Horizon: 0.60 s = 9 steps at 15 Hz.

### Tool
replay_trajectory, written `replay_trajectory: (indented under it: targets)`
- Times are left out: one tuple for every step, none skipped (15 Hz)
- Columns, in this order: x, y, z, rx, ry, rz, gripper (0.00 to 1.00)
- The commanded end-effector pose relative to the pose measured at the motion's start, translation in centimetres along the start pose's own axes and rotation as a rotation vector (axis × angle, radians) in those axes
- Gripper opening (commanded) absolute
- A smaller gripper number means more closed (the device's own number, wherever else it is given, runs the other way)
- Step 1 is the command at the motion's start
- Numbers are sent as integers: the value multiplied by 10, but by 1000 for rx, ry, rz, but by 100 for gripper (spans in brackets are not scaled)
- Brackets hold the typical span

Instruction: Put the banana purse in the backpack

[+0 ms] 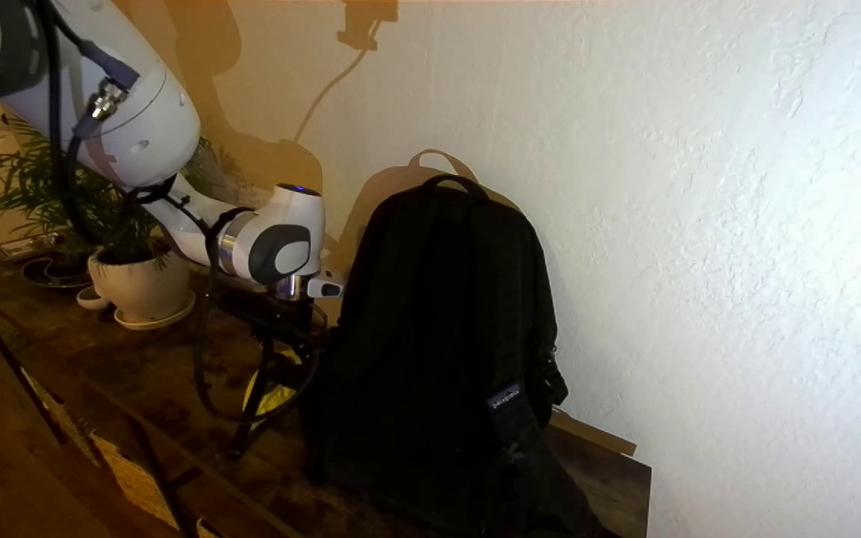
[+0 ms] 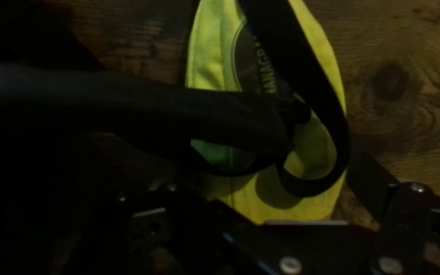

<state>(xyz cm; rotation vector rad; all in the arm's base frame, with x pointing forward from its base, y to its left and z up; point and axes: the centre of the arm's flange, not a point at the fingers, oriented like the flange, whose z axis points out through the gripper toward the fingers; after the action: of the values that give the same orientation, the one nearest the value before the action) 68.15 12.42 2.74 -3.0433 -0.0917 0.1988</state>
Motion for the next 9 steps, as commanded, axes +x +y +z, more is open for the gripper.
replay_trajectory:
  targets:
    - [-5, 4, 2, 27, 0, -7, 100]
    - [-5, 5, 3, 26, 0, -8, 100]
    - [-5, 5, 4, 26, -1, -9, 100]
    - [-4, 6, 6, 27, -2, -9, 100]
    - [-4, 6, 7, 27, -4, -9, 100]
    - [-4, 5, 9, 29, -6, -10, 82]
    - [-4, 4, 11, 28, -7, -14, 72]
    - [-4, 3, 12, 26, -9, -18, 67]
    - [-4, 2, 14, 27, -11, -23, 59]
